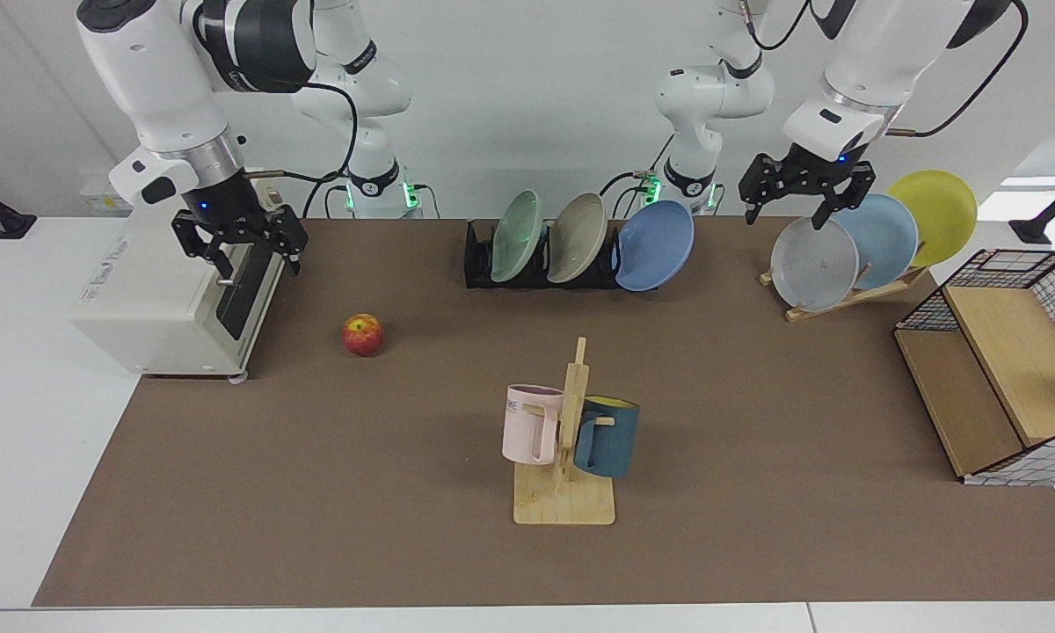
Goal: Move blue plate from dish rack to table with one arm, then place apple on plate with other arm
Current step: 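Reach the left gripper down to the blue plate in the dish rack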
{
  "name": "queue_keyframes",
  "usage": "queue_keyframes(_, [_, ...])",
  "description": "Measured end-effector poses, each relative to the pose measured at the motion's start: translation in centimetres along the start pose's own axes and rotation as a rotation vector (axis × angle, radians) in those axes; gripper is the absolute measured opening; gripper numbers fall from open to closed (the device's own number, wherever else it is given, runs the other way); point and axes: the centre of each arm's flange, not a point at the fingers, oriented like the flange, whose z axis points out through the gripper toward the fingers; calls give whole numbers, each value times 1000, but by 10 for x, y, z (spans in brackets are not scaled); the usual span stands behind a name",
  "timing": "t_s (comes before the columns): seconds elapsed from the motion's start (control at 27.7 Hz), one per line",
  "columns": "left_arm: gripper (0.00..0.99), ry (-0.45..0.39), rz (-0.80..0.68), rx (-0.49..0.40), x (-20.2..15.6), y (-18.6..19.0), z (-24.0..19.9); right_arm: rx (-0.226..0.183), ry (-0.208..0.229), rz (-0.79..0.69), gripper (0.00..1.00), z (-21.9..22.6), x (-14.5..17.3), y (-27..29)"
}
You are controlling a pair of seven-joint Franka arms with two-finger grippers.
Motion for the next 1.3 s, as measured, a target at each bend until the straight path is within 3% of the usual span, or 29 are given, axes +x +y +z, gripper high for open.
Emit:
queue_keyframes(0.98, [991, -8, -5, 2, -4, -2, 0, 2, 2, -12, 1000, -1, 0, -7])
queue_keyframes(1.3, [991, -13, -21, 2, -5, -10, 2, 9, -14, -73, 1000, 0, -2, -42])
